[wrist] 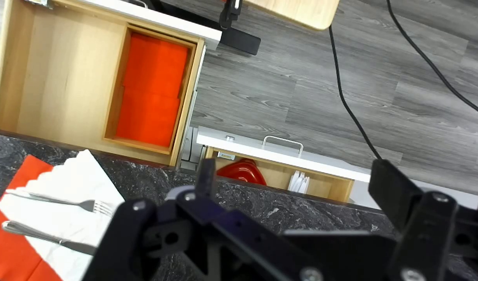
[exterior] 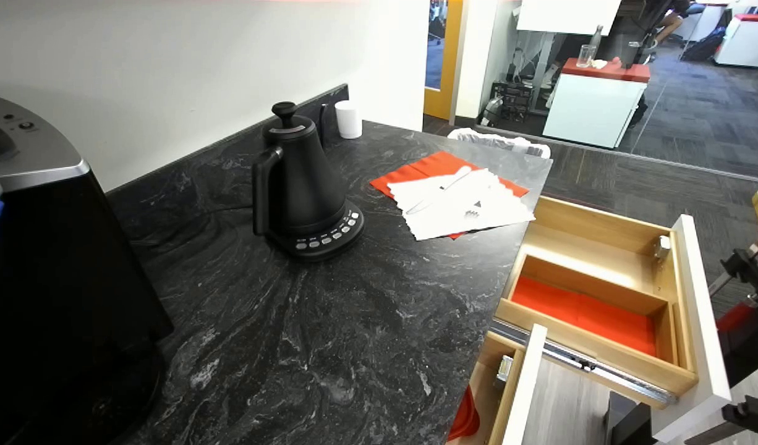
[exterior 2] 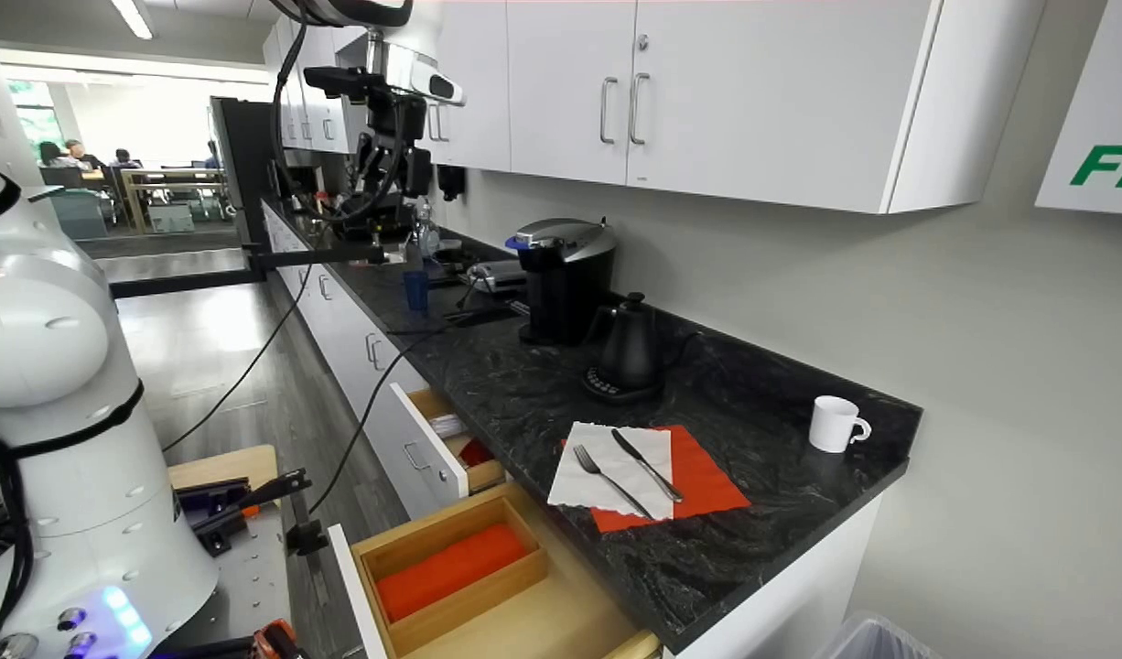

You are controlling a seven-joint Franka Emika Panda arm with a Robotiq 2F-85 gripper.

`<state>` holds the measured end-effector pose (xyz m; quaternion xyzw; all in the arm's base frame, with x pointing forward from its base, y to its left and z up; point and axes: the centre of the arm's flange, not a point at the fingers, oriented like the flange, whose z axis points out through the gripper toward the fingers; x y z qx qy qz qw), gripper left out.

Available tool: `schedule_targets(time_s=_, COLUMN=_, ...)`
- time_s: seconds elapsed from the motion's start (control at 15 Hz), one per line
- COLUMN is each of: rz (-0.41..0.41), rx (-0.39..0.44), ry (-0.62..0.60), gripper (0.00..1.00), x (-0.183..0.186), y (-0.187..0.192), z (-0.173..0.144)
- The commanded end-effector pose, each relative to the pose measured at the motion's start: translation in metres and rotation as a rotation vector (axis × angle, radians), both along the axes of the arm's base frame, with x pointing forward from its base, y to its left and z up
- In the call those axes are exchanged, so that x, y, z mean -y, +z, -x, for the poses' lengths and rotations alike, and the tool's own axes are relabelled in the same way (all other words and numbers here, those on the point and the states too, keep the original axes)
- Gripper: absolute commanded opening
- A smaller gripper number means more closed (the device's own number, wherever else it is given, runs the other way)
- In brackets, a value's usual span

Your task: Put the fork and knife inside the box in the drawer

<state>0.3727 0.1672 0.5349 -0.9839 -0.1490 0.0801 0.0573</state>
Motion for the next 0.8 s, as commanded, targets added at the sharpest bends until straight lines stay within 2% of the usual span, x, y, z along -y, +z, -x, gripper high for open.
schedule_targets(time_s=0.0, rz=0.0, rx=0.0, ry=0.0, gripper=1.0, x=0.0, y=0.0, z=0.0)
schedule_targets(time_s=0.07, rz=-0.012, rx=-0.004, ry=0.03, gripper=1.0, x=0.002, y=-0.003, z=-0.001)
schedule_targets(time_s=0.13, rz=0.019, rx=0.018, ry=0.046, gripper=1.0, x=0.006, y=-0.011, z=-0.005)
schedule_targets(time_s=0.4, rz=-0.008, rx=0.006, ry=0.191, gripper=1.0, x=0.022, y=-0.031, z=-0.016)
schedule_targets(time_s=0.53, rz=0.004, rx=-0.012, ry=0.175, gripper=1.0, x=0.032, y=-0.049, z=-0.031)
schedule_targets(time_s=0.73, rz=0.011, rx=0.012, ry=0.003, gripper=1.0, x=0.051, y=-0.078, z=-0.065)
